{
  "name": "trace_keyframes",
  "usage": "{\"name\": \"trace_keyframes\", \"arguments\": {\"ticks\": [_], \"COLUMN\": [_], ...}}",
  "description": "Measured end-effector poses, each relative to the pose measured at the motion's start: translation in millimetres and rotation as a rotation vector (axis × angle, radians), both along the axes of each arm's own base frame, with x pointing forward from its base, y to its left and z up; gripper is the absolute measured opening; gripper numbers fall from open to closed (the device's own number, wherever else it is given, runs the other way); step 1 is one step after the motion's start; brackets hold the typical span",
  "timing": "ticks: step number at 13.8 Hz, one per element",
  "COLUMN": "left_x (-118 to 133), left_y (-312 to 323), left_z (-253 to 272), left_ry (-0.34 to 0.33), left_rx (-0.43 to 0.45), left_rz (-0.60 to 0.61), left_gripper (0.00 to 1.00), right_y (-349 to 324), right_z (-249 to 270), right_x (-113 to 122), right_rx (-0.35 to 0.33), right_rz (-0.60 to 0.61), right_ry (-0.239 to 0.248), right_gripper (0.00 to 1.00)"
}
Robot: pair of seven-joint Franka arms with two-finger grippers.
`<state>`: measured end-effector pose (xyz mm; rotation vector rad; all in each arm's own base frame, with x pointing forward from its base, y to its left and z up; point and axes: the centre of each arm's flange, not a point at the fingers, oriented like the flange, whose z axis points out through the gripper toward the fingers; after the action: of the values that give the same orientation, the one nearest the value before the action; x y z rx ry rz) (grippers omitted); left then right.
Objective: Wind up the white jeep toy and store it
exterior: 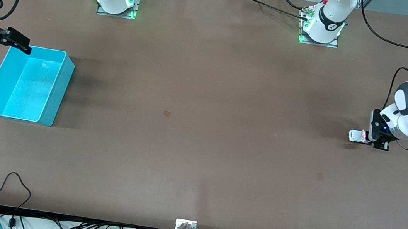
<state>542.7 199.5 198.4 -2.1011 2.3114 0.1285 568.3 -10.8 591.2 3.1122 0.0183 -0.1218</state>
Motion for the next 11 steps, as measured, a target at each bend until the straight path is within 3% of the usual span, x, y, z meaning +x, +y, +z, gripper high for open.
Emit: {"name": "trace_keyframes", "arguments": {"ticks": [6, 11], "left_x": [0.0, 29.6], "left_y": [4.3, -39.9], "left_z": [-2.9, 55.4], "left_ry": [0.003, 0.050], "left_rx": [-0.001, -0.014], "left_rz": [0.001, -0.072], "left_gripper": [0.56, 0.99], "right_y": [0.1, 0.7], "right_z": [0.0, -0.1], "right_x": [0.0, -0.1], "right_rx": [0.000, 0.000], "right_rz": [0.000, 0.001], "right_ry": [0.000, 0.001], "right_gripper": [1.00, 1.00]}}
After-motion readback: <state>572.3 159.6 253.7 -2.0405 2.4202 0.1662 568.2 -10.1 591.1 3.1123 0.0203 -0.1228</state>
